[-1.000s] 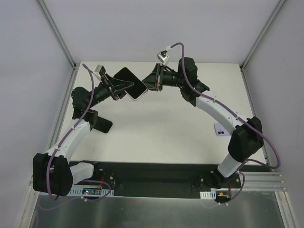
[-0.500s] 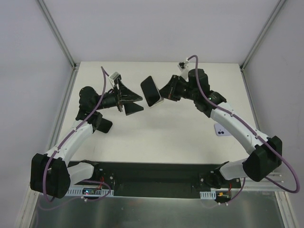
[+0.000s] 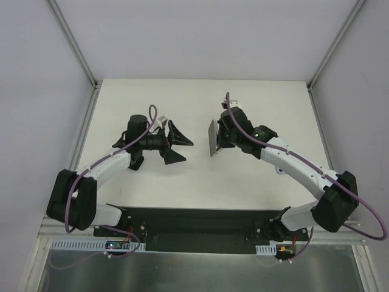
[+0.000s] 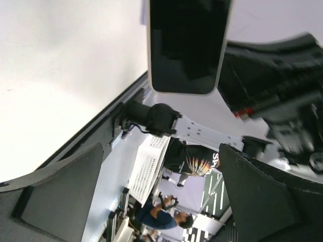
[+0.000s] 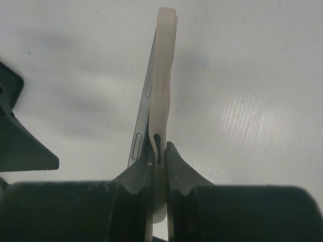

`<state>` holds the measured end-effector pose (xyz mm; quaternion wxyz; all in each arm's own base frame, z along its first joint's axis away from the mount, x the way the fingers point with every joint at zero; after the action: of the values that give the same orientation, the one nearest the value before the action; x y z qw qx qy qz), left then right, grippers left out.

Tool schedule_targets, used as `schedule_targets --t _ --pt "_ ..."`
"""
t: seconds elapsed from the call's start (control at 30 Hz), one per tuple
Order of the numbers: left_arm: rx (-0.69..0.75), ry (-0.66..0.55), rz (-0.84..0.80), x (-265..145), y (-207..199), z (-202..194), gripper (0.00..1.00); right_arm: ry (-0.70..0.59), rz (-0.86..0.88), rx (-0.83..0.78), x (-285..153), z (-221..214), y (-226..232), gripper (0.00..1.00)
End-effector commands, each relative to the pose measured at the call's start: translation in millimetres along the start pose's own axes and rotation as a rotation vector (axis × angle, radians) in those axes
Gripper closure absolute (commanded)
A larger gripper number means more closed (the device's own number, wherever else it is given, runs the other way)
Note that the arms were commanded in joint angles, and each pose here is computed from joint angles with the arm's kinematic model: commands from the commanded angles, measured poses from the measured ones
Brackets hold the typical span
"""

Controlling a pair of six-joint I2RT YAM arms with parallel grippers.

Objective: Take the phone out of the phone case
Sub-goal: Remove the phone case from the phone.

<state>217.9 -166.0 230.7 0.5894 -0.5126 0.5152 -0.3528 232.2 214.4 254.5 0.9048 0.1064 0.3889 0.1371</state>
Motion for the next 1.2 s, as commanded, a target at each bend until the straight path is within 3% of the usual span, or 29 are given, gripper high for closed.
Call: schedule_targets --t 0.0,0.2,0.97,1.17 --pt "0.042 0.002 0.11 26 14 12 0.1 -0.024 -0.087 -0.083 17 -14 5 0.99" --pt "0.042 0.009 0.183 50 29 21 0.2 0.038 -0.07 -0.109 36 -37 17 0.99" --pt "0.066 0.112 0.399 95 50 26 0.26 0.082 -0.043 -0.163 50 -46 37 0.99" --pt "0.036 0.097 0.463 93 62 22 0.27 0.008 -0.1 -0.21 63 -57 31 0.99"
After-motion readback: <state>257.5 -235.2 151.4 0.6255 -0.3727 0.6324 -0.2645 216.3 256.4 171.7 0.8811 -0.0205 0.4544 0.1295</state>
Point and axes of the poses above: each gripper's point midway between its finger pads, its own x axis out along the fingers, its own y axis along the line the jaws close on, z = x × y, the point moved 9 cm from there along -x, back along the fingers, and after that the axes turned 4 degrees about x, right-handed, at the moved point
